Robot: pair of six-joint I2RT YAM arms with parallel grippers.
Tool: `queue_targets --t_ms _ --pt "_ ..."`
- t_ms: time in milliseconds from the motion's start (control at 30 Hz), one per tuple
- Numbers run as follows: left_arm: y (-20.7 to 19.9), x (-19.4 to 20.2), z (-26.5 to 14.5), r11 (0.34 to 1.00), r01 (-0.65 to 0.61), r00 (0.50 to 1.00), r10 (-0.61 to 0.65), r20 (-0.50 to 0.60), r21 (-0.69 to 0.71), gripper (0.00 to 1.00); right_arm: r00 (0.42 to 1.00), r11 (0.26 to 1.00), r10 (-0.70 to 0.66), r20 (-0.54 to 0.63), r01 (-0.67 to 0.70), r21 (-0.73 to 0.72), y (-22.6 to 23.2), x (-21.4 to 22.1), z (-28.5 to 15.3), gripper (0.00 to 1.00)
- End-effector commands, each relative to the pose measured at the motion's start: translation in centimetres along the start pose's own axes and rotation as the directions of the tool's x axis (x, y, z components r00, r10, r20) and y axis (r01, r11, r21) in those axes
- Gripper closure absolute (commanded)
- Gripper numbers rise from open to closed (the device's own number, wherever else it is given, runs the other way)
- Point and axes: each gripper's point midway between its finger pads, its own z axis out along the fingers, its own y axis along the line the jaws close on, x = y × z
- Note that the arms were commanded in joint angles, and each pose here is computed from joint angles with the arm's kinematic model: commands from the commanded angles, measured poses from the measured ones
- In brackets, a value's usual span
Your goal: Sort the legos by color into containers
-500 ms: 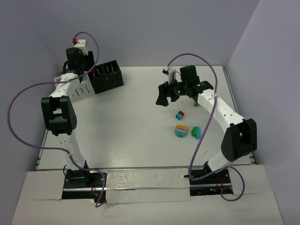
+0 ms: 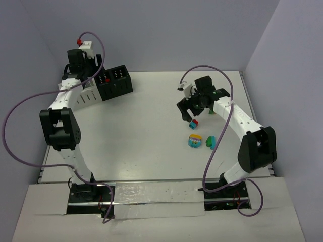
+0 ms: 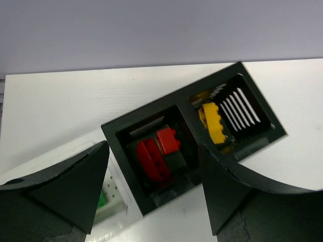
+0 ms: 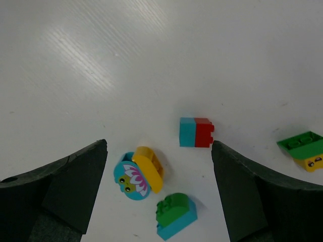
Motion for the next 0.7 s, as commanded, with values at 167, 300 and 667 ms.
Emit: queue_targets --t_ms 167,300,667 --pt "-4.1 -4.6 -11.0 0.994 -0.016 0.993 0.003 0.121 0.107 0.19 0.984 0.988 0.028 -0.178 0.0 0.157 -4.0 4.7 2.6 0.1" --pt "-5.5 -2.3 -13.0 0.986 0.041 0.997 -0.051 0.064 0.161 0.2 0.976 0.982 0.087 -0.198 -0.05 0.181 -4.9 5.0 4.3 0.11" --pt "-7.5 0.0 -17.0 0.968 0.088 0.995 -0.095 0.021 0.233 0.21 0.953 0.983 0.111 -0.282 -0.063 0.173 -5.4 7.6 7.4 0.18"
